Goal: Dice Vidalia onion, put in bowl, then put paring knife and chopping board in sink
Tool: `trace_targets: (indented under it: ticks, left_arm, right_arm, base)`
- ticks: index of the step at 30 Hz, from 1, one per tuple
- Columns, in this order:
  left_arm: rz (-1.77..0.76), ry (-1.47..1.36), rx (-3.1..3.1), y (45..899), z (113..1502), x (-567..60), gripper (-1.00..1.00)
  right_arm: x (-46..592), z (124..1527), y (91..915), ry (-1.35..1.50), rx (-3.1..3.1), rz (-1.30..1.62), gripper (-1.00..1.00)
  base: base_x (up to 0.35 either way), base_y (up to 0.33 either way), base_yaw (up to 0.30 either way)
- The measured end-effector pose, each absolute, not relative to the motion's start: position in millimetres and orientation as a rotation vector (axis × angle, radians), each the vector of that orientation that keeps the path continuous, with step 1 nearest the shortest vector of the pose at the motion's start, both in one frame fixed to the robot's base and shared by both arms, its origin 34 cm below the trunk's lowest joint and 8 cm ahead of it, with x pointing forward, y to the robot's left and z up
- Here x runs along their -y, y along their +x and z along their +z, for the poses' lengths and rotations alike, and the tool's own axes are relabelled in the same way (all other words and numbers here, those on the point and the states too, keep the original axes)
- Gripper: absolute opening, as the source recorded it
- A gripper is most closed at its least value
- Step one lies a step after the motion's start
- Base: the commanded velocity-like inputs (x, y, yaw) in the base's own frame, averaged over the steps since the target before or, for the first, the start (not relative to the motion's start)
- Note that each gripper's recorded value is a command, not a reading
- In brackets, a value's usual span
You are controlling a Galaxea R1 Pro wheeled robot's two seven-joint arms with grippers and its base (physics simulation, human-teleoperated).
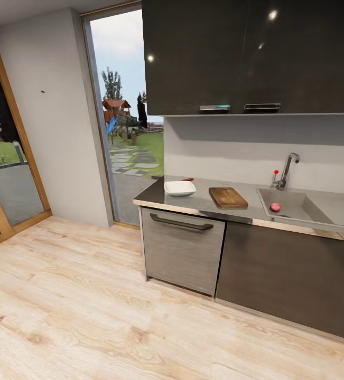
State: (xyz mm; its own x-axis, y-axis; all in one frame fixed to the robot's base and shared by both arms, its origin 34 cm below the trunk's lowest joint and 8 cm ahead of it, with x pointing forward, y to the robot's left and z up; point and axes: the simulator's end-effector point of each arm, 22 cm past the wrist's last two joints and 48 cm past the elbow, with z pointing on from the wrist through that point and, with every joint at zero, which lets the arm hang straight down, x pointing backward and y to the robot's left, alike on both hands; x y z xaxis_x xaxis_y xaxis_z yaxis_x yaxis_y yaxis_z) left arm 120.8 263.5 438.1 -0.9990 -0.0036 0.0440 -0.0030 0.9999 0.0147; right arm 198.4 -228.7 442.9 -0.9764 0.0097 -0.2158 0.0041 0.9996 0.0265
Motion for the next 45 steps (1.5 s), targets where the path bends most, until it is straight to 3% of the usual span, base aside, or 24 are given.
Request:
trace_targets:
  ticks: [15,45]
  left_arm:
    - [-0.015,0.006,3.386,202,444,-258,1.00]
    - [-0.032,-0.002,3.727,351,489,-265,1.00]
  right_arm:
    - [233,445,217,0.008,-2.879,0.028,1.00]
    - [242,514,401,0.015,-2.454,-0.007,1.00]
  base:
    - [0.000,0.000,0.000]
    - [0.000,0.000,0.000]
